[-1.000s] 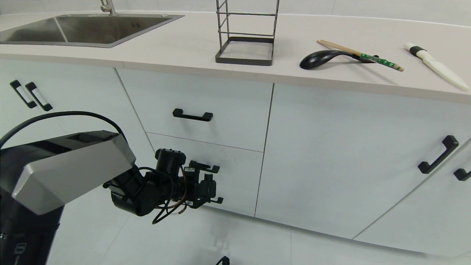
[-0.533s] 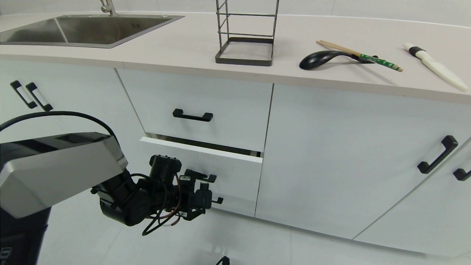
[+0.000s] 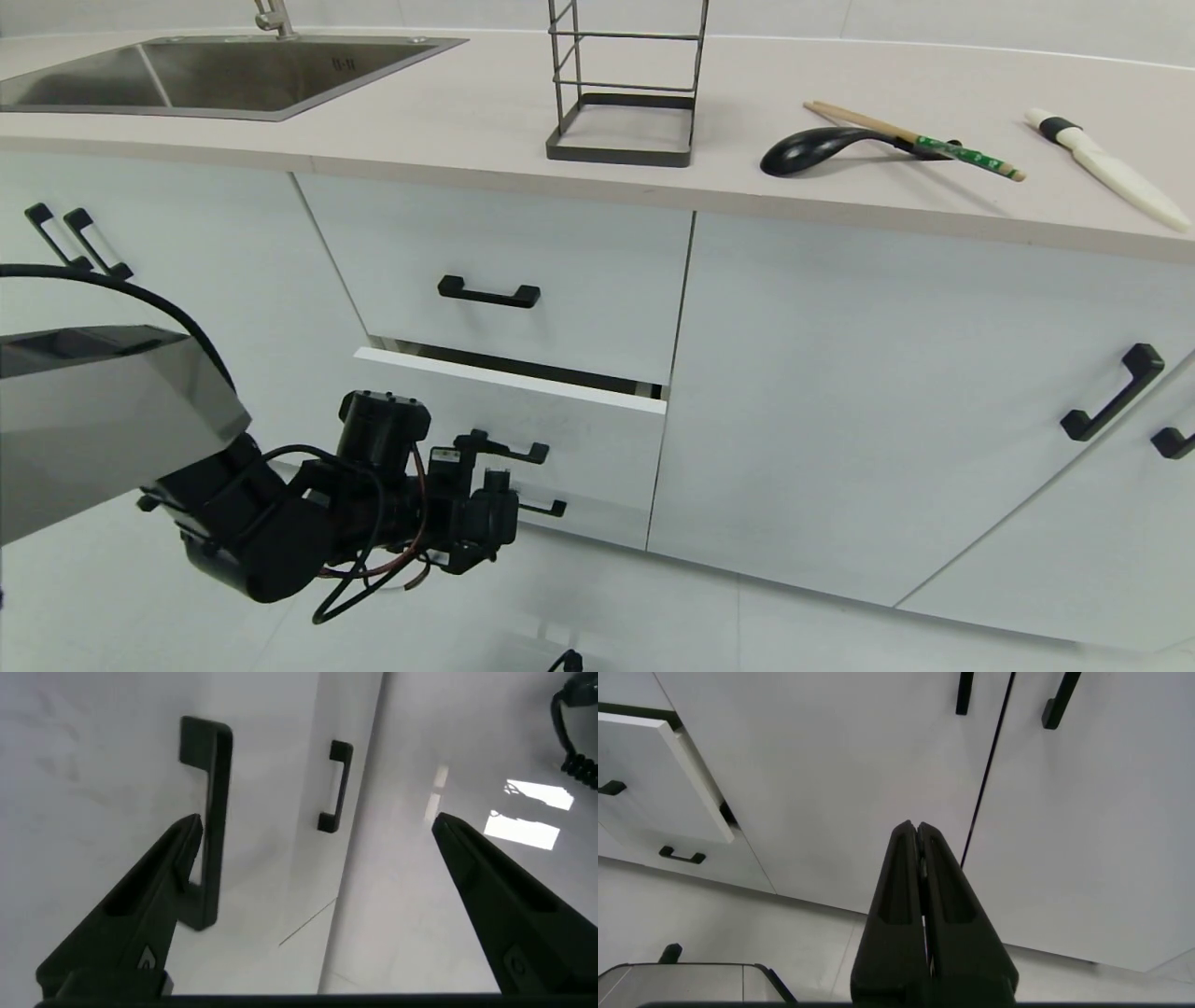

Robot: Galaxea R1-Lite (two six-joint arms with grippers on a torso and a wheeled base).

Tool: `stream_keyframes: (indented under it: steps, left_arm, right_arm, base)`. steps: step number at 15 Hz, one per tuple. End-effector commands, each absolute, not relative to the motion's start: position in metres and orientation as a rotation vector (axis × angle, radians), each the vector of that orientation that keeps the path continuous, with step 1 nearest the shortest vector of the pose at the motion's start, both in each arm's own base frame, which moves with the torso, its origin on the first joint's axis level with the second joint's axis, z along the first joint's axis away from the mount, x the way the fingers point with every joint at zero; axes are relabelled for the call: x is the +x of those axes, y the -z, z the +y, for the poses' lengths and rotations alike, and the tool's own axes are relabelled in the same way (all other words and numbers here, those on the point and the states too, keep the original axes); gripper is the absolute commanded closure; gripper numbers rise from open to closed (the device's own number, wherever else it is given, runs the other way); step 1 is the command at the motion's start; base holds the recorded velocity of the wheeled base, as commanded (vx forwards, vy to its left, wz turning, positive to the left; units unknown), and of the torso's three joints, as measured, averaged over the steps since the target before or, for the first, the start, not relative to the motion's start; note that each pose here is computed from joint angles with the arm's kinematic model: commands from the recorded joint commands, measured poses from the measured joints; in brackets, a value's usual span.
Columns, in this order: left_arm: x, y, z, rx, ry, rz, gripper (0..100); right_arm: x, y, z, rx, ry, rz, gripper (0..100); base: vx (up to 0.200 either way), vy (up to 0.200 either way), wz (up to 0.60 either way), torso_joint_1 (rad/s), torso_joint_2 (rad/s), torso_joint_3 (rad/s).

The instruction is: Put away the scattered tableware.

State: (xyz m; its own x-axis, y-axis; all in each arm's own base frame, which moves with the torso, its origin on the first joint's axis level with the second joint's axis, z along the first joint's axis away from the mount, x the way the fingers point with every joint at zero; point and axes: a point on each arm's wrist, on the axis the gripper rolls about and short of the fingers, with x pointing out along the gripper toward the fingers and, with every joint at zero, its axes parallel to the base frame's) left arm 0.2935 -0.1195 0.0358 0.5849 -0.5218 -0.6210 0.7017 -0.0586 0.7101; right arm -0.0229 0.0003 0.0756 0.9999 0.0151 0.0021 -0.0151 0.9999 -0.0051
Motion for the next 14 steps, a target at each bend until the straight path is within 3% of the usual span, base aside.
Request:
stream_keyframes:
  steps: [1, 4, 6, 10, 13, 14]
  left_arm:
    - [0.259, -0.090, -0.123, 1.260, 0.966, 0.024, 0]
    - [0.210, -0.134, -0.146, 1.149, 1.013, -0.136, 0]
    - [0.199, -0.153, -0.138, 1.122, 0.966, -0.109, 0]
    - [0.227, -0.148, -0.138, 1.122, 0.928, -0.050, 0]
    - [0.259, -0.130, -0.155, 1.128, 0.944, -0.015, 0]
    - [0.277, -0.116, -0.165, 1.130, 0.955, 0.003, 0]
  right_arm:
    - [-0.023, -0.076, 0.000, -0.006, -0.015, -0.003, 100]
    - [-0.023, -0.076, 0.000, -0.006, -0.015, -0.002, 100]
    - [-0.023, -0.076, 0.000, -0.006, -0.015, -0.003, 100]
    - [-0.023, -0.076, 0.000, -0.006, -0.015, -0.002, 100]
    - [-0.023, -0.076, 0.000, -0.006, -0.015, -0.002, 100]
    - [-0.023, -0.076, 0.000, -0.006, -0.015, -0.003, 100]
  base:
    - [0.000, 0.000, 0.00, 0.000, 0.00, 0.000]
    - [0.000, 0.000, 0.00, 0.000, 0.00, 0.000]
    - [0.000, 0.000, 0.00, 0.000, 0.00, 0.000]
    - [0.000, 0.000, 0.00, 0.000, 0.00, 0.000]
    - [0.000, 0.000, 0.00, 0.000, 0.00, 0.000]
    - [0.000, 0.000, 0.00, 0.000, 0.00, 0.000]
